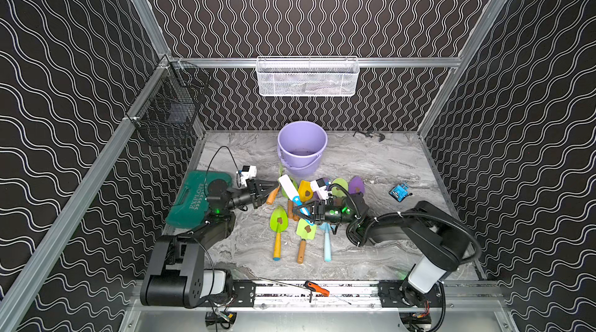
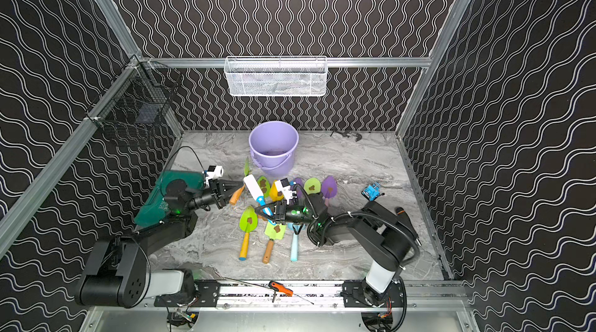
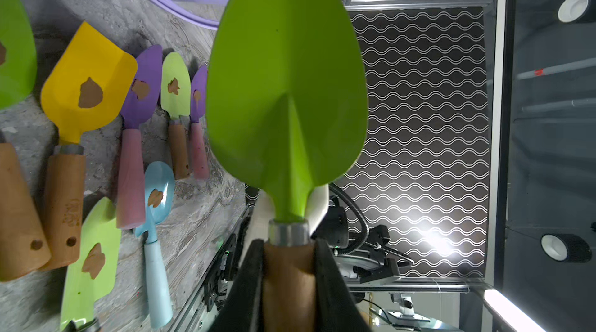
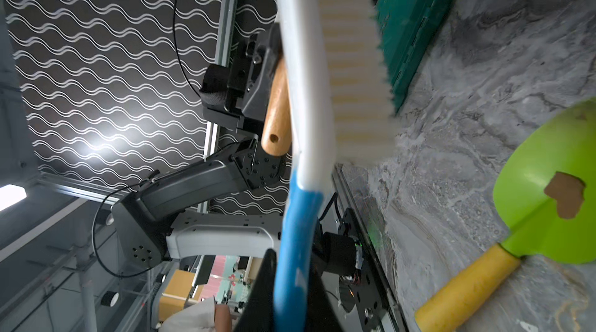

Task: Brush the soil off the hand trowel and place it into the bucket
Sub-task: Brush off the soil from the hand trowel.

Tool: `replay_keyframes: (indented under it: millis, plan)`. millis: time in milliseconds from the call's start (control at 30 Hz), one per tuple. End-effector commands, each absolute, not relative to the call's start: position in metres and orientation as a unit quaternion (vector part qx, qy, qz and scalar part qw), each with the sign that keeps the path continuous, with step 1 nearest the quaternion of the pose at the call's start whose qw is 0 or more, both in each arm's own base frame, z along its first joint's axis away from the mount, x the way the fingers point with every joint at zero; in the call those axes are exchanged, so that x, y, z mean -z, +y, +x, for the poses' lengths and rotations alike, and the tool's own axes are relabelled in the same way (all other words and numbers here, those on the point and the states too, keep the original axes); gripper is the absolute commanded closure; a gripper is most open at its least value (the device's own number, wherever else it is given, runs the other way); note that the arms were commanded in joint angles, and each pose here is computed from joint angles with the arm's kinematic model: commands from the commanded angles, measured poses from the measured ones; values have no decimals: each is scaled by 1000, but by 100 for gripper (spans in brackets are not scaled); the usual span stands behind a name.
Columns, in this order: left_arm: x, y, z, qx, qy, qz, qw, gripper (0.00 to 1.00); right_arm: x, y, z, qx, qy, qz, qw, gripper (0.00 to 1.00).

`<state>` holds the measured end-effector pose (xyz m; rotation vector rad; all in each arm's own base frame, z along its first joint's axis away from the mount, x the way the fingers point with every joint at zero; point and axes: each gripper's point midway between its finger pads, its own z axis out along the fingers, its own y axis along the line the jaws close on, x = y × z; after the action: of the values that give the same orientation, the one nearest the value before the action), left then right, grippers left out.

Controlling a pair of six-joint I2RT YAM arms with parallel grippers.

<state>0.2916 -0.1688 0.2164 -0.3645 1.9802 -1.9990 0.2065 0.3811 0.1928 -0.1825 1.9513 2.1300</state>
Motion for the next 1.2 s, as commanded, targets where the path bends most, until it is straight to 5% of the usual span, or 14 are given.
replay_keyframes:
  millis: [0,1167]
  plan:
    - [-241,-171,281,710,677,-69,183,100,-202,376,207,-759,641,-36,107,100]
    - [-225,-172,263,669,721,-55,172,100,-253,359,214,-799,578,-46,158,100]
